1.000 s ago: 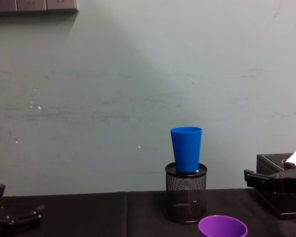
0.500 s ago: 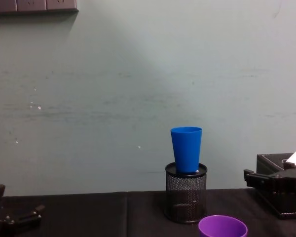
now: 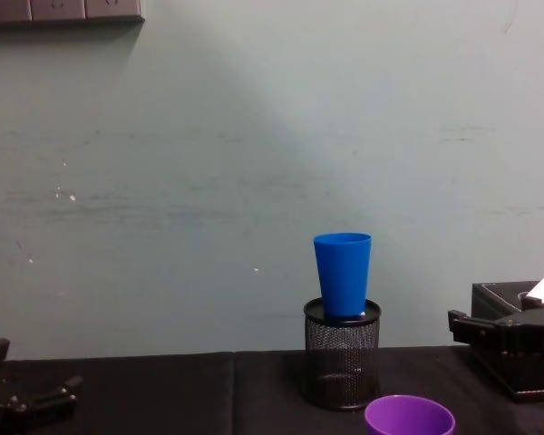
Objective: Pick up one cup with a gripper and tap it against the other cup.
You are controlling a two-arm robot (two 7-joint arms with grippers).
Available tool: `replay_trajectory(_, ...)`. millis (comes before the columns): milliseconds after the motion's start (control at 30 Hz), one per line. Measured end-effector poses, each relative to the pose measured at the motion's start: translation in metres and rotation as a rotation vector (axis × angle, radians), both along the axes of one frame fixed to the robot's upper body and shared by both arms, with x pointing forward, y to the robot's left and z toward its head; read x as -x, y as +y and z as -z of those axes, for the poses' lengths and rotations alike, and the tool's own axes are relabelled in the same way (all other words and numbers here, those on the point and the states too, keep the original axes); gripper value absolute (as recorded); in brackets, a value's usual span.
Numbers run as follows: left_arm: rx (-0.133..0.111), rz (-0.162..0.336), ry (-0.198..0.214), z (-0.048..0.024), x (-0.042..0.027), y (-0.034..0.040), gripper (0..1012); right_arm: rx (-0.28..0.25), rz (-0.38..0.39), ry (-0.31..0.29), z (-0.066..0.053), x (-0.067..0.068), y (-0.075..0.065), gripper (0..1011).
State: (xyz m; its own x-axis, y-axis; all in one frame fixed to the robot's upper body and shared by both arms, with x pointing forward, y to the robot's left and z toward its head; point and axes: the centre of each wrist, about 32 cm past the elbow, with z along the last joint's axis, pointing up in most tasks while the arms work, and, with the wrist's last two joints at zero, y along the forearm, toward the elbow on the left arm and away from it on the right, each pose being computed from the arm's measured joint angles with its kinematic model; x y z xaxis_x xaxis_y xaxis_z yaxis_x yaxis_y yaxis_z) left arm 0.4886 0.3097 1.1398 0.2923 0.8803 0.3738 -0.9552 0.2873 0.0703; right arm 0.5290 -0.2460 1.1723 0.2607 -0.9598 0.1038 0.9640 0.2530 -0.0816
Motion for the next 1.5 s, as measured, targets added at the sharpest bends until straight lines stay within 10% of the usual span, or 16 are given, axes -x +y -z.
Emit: replay_trajectory(1500, 0.000, 0.000, 0.000, 0.0000, 0.0000, 0.0000, 1000, 0.000, 0.000, 0.000, 0.0000, 0.0000, 0.0000, 1000)
